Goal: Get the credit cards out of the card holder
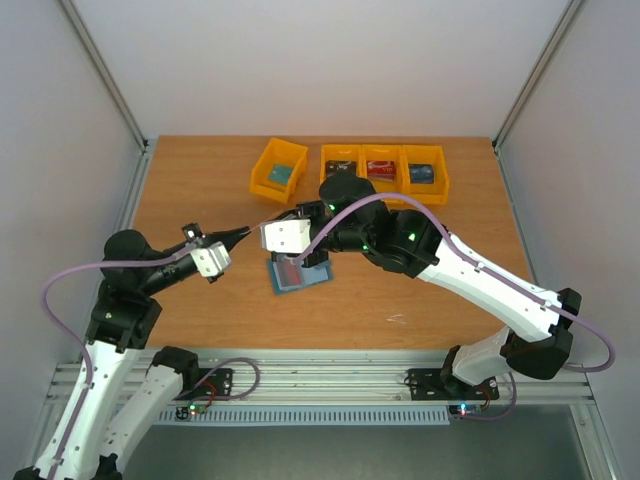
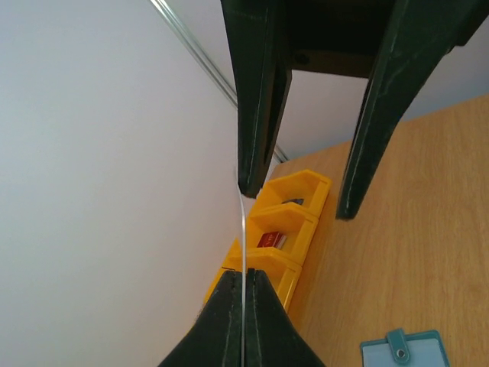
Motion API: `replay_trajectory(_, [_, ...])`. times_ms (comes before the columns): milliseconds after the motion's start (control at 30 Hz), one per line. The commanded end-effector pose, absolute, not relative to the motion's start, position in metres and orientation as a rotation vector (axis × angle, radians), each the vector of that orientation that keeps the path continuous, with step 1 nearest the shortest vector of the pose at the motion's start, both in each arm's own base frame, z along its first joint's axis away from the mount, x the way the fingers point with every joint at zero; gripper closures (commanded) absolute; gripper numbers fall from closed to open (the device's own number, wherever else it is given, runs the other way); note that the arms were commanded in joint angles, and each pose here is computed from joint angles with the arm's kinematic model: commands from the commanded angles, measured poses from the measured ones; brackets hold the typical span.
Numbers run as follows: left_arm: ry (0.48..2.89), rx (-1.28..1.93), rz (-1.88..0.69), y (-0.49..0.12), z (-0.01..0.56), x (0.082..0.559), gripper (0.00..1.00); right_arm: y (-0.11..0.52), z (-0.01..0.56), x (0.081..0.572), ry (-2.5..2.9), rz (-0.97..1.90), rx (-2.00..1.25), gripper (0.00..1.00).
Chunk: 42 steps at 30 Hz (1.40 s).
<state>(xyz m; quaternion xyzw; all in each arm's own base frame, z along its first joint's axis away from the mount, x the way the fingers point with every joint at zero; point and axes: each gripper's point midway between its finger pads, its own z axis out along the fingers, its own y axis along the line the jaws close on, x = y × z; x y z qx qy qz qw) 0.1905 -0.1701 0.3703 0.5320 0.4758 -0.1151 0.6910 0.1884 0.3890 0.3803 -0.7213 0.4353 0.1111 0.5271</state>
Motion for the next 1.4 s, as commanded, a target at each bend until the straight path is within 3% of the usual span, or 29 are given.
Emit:
replay_trajectory(0, [1.076,1.209,-0.245,-0.170,0.369,0.192,1.00,0.384,0.411,0.177,0.969,0.291,-1.685,0.66])
replay_trajectory(400, [1.065,1.231,-0.293,-0.174,0.367,0.184,1.00,0.393,0.387,0.193,1.011,0.220,-1.728,0.66])
replay_trajectory(767, [1.059,1.245,-0.300,-0.175,0.366,0.182,1.00,0.397,0.375,0.200,1.055,0.193,-1.762,0.96])
replay_trajectory(900, [1.075,1.239,-0.298,-0.174,0.361,0.184,0.99,0.394,0.375,0.204,1.077,0.169,-1.753,0.99])
replay_trajectory(933, [1.084,1.228,-0.295,-0.173,0.360,0.186,0.80,0.392,0.375,0.208,1.089,0.154,-1.745,0.99])
replay_trajectory(967, [1.101,1.212,-0.303,-0.172,0.359,0.188,0.49,0.389,0.375,0.215,1.107,0.132,-1.726,0.99])
replay_trajectory(1000, [1.116,1.196,-0.299,-0.171,0.356,0.191,0.13,0.384,0.374,0.223,1.128,0.110,-1.710,0.99])
replay_trajectory(1033, [1.138,1.166,-0.293,-0.169,0.354,0.196,0.02,0.377,0.372,0.235,1.159,0.081,-1.690,0.99])
replay_trajectory(1233, [1.460,0.642,-0.444,-0.136,0.339,0.243,0.01,0.294,0.337,0.329,1.458,-0.082,-1.517,0.99])
replay_trajectory(1367, [1.673,0.228,-0.613,-0.108,0.299,0.264,0.01,0.237,0.300,0.382,1.562,-0.227,-1.482,0.99])
